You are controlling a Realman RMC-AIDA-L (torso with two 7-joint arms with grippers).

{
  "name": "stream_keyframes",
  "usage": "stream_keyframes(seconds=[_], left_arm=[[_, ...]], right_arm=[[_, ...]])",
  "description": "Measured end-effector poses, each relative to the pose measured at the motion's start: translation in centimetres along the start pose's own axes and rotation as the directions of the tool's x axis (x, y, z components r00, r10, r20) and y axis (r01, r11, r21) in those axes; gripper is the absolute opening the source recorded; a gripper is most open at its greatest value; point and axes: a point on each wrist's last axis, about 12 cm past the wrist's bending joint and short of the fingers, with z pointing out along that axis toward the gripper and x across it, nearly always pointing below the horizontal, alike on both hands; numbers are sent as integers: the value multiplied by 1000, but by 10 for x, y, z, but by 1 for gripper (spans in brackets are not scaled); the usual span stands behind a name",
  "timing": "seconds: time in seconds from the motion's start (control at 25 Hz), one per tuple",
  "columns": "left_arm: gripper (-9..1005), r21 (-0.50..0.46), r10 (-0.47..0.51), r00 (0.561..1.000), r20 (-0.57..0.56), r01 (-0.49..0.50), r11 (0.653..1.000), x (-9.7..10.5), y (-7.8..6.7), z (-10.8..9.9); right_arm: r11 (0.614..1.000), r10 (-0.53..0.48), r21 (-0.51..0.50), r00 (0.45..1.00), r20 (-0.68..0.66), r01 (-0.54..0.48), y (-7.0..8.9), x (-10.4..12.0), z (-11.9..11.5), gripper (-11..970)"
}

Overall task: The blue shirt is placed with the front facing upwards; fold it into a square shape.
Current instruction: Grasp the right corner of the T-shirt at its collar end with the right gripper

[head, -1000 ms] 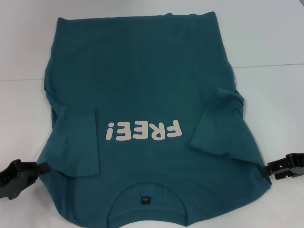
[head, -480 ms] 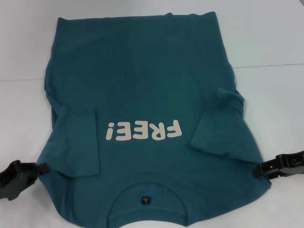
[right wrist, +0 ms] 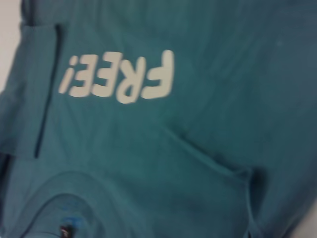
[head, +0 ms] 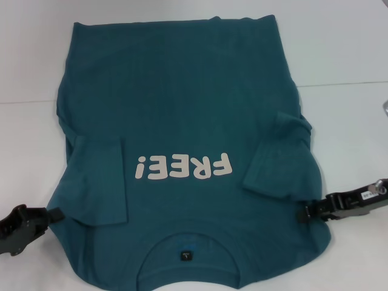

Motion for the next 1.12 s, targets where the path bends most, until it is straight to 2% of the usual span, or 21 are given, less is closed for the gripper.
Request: stream_keyframes(seconds=[0.24, 0.84, 1.12], left_arm=[[41, 1, 0, 1000, 0, 0, 1000, 0, 0, 0], [42, 13, -4, 1000, 8, 4, 1000, 0, -1, 1], [42, 18, -7, 1000, 15, 6, 1000, -1, -1, 1]], right_arm=[[999, -19, -36, 1000, 10, 19, 8, -5, 2, 623], [1000, -13, 28, 999, -32, 14, 5, -5, 4, 602], [999, -28, 45, 998, -47, 30, 8, -9, 5, 465]])
